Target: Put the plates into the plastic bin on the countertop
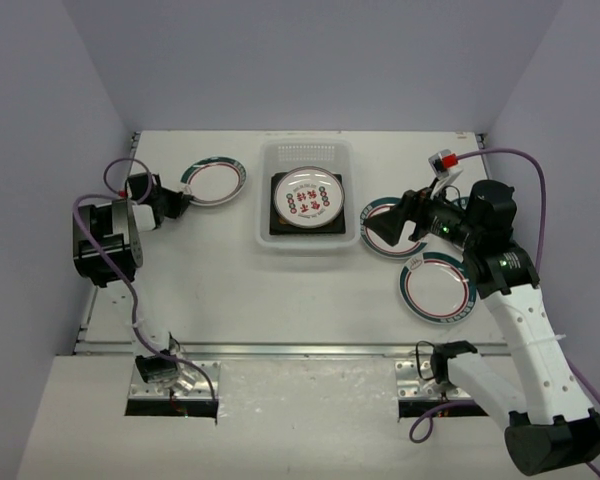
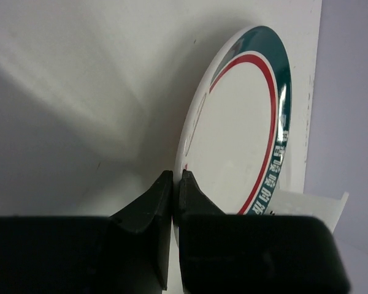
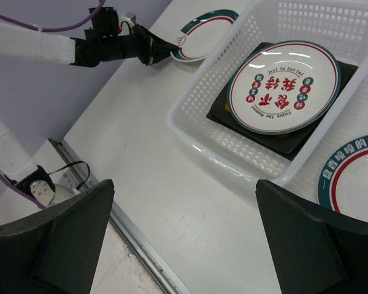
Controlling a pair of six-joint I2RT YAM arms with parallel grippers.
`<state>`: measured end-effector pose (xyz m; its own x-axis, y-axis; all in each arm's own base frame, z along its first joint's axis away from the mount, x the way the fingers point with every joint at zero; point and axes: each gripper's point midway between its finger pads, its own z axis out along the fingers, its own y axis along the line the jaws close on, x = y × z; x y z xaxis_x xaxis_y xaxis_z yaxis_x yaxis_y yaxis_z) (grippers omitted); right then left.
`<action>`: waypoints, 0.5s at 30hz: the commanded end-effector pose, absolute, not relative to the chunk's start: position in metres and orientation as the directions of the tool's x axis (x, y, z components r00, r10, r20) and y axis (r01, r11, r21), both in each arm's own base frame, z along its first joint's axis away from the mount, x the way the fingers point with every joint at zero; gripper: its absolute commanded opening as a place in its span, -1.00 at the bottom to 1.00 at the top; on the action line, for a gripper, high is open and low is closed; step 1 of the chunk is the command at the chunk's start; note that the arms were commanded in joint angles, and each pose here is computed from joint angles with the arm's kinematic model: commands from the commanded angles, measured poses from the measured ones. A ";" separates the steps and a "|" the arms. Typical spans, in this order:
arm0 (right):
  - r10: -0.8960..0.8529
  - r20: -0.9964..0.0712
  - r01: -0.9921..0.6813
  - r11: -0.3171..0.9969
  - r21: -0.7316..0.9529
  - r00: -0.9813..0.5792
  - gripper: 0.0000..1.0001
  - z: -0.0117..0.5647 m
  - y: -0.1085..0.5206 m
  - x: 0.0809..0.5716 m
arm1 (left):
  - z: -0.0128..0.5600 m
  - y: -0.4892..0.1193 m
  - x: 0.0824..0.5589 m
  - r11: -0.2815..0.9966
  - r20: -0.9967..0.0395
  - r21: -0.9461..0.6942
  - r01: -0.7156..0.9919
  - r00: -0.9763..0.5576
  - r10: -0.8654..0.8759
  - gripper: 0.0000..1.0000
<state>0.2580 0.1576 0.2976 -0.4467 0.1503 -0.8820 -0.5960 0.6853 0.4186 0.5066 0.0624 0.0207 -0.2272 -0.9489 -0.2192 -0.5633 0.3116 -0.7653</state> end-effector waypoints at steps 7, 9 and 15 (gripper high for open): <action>0.159 -0.908 -0.600 0.704 0.380 -0.388 0.98 0.306 0.154 0.266 | 0.237 0.026 0.473 0.566 -0.574 -0.771 -0.292 -0.069 -0.816 -1.00; 0.171 -0.907 -0.575 0.725 0.380 -0.384 0.98 0.307 0.150 0.268 | 0.248 0.003 0.468 0.586 -0.577 -0.777 -0.229 -0.115 -0.809 -1.00; 0.218 -0.893 -0.476 0.783 0.401 -0.393 0.98 0.302 0.137 0.277 | 0.255 -0.087 0.465 0.658 -0.610 -0.752 -0.037 -0.339 -0.716 -1.00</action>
<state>0.2675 0.1491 0.2964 -0.4326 0.1716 -0.8851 -0.5454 0.7319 0.4084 0.4646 -0.0335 0.2514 -0.1952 -0.8028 -0.5633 -0.1688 0.5933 -0.7871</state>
